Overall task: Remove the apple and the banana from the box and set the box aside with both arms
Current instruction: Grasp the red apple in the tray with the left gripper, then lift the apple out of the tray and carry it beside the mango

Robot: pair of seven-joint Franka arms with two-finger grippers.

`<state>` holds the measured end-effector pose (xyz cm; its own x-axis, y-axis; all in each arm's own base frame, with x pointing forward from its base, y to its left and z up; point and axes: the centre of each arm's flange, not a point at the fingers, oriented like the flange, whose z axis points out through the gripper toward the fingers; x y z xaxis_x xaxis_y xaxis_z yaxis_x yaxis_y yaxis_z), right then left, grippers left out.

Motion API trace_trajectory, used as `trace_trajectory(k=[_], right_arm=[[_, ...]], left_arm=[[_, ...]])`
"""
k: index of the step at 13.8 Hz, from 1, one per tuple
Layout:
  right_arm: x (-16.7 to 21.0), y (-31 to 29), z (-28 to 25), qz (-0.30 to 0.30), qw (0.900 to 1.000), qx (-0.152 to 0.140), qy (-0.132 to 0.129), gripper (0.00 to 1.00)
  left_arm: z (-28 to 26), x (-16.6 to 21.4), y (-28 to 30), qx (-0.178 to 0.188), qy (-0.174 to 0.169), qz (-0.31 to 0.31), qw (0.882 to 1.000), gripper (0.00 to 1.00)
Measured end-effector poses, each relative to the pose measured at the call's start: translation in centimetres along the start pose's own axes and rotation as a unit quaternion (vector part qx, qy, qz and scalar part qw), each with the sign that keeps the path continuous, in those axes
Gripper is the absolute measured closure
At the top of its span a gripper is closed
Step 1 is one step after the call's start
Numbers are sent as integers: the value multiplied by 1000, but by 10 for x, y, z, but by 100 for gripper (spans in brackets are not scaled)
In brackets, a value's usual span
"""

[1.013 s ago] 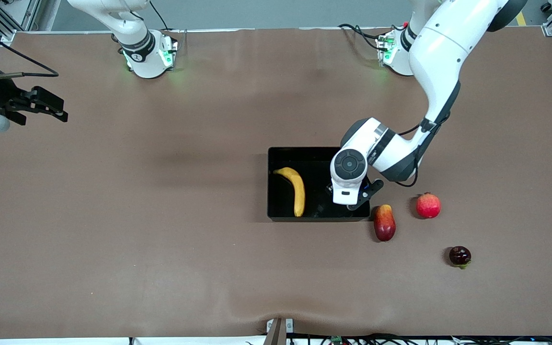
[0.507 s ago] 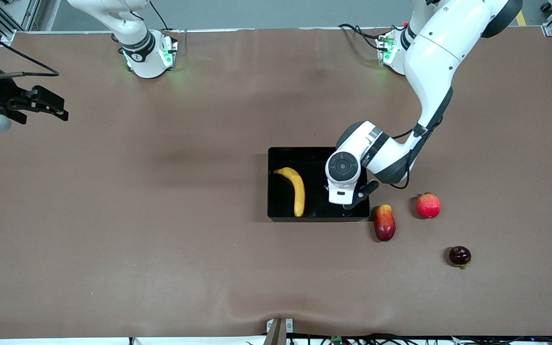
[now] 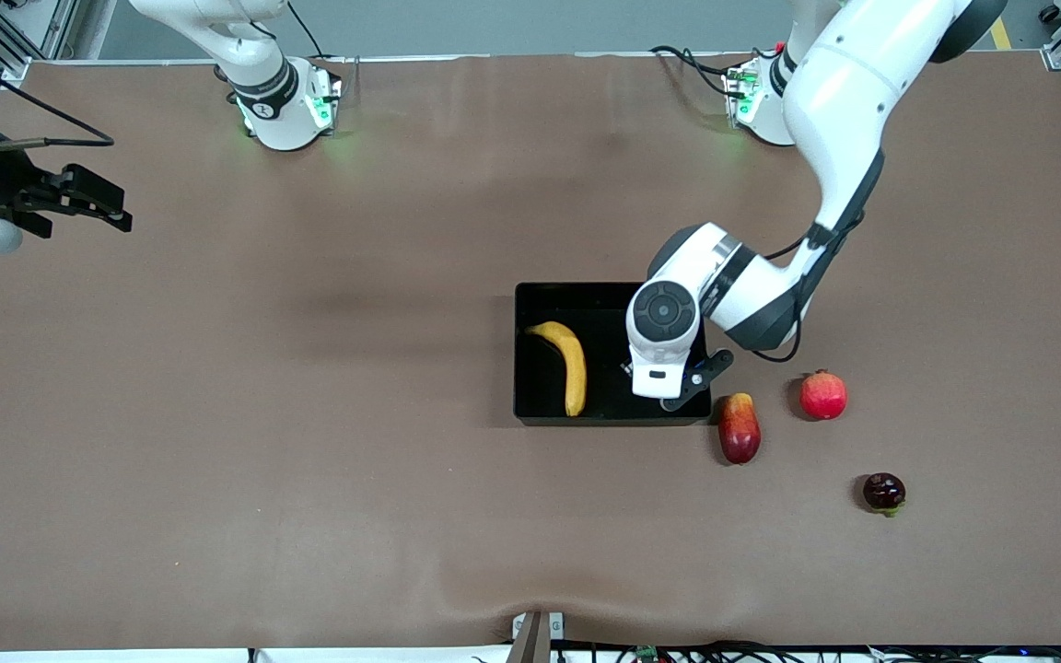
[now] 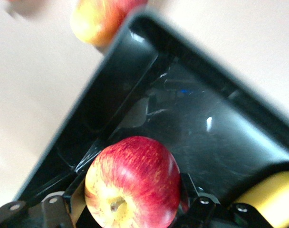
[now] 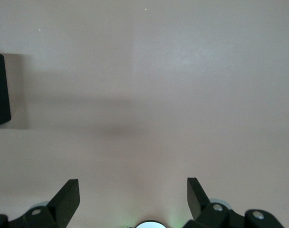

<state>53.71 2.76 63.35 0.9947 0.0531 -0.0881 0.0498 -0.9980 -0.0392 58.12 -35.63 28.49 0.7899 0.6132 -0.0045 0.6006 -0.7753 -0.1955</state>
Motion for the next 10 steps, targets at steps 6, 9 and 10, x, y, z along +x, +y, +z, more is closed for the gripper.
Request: trace_trajectory(k=[6, 9, 10], right_arm=[[0, -1, 0, -1, 1000, 0, 0, 0], [0, -1, 0, -1, 1000, 0, 0, 0], [0, -1, 0, -1, 1000, 0, 0, 0]], left_arm=[[-125, 51, -42, -39, 45, 48, 997, 20], [-148, 132, -105, -48, 28, 95, 994, 20], [-147, 156, -124, -46, 23, 107, 993, 20]])
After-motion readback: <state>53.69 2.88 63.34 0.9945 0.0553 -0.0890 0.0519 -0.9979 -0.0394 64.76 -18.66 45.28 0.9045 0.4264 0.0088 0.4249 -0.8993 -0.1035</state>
